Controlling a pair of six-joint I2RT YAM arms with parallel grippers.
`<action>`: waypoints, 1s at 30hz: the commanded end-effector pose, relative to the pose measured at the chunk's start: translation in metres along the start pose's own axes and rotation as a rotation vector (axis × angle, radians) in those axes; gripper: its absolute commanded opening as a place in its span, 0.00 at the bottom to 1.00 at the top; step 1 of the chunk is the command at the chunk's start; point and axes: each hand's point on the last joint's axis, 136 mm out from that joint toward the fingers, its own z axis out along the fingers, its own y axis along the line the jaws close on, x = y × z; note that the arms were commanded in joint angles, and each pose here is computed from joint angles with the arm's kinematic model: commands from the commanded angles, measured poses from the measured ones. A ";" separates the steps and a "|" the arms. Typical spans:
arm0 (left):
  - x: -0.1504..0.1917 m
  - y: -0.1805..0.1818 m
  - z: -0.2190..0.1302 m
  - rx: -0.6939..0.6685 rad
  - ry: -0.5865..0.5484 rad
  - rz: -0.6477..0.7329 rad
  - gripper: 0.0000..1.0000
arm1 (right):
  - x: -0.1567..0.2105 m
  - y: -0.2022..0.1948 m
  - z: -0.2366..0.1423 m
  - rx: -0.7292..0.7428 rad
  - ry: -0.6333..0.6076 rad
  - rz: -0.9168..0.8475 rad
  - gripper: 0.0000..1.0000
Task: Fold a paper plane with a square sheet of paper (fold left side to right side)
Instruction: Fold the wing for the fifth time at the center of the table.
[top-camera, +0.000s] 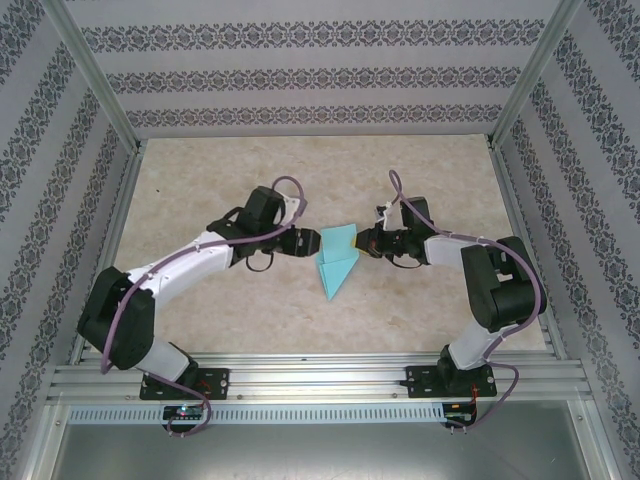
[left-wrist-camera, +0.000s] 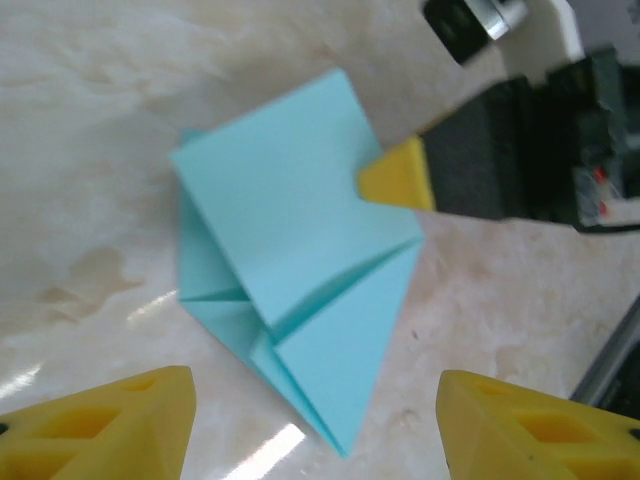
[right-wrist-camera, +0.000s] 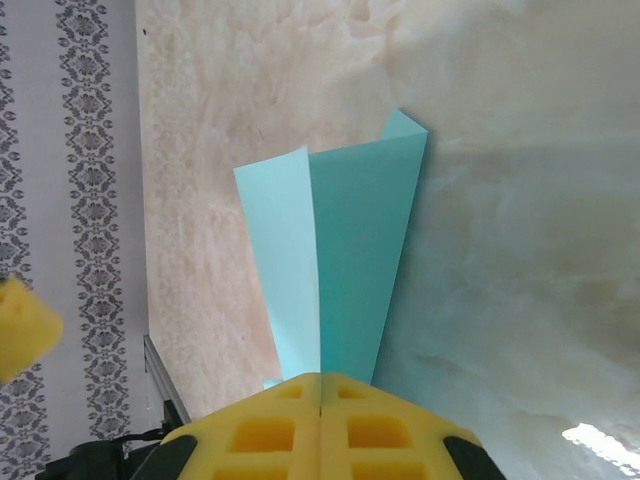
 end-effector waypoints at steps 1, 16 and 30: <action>0.018 0.001 0.000 -0.068 0.048 0.005 0.65 | -0.007 0.011 0.004 0.004 -0.003 -0.005 0.03; 0.008 0.011 0.007 -0.110 -0.007 -0.089 0.64 | -0.011 0.028 -0.007 -0.006 -0.017 -0.042 0.04; 0.004 0.017 0.006 -0.154 -0.018 -0.081 0.66 | -0.020 0.057 -0.035 0.000 -0.046 -0.075 0.04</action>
